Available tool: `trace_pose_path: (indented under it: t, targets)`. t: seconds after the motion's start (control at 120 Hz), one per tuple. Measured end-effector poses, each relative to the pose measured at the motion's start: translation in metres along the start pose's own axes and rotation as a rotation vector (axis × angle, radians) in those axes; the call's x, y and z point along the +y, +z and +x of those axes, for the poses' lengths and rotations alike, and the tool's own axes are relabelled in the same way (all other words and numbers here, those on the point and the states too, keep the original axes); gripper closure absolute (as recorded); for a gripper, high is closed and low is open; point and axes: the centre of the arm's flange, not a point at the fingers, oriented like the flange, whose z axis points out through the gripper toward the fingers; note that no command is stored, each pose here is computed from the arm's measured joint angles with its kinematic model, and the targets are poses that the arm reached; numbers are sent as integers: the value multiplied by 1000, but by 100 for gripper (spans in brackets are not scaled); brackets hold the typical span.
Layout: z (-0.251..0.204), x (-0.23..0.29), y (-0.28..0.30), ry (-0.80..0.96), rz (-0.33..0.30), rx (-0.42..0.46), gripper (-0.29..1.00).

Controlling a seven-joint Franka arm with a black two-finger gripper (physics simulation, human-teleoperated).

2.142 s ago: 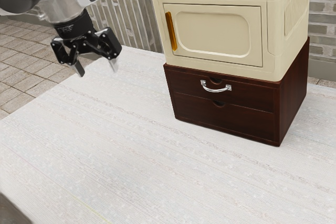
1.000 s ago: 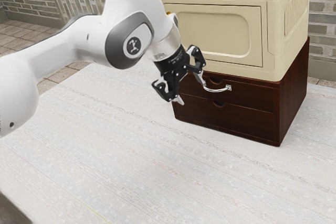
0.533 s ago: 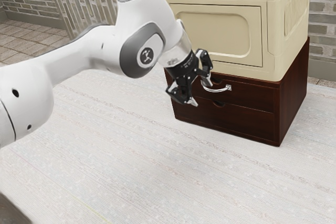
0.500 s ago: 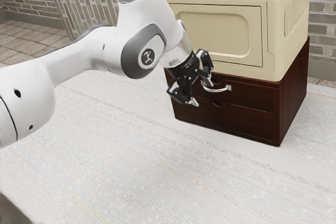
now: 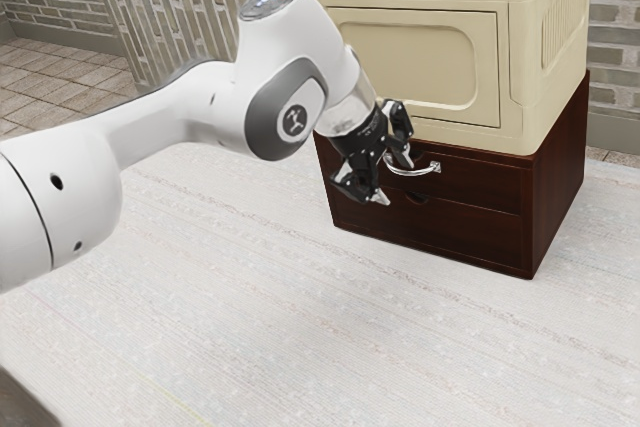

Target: Pull the drawer handle with one arm to open the drawer

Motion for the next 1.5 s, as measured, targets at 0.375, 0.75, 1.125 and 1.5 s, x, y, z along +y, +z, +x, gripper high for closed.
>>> trace_pose_path:
  t: [0.375,0.75,1.125,1.5]
  targets:
    - [9,0,10,-27,9,5,28]
    - [8,0,9,-47,8,-8,59]
    - [6,-10,7,-50,31,-12,76]
    - [0,-39,-12,-46,50,-25,79]
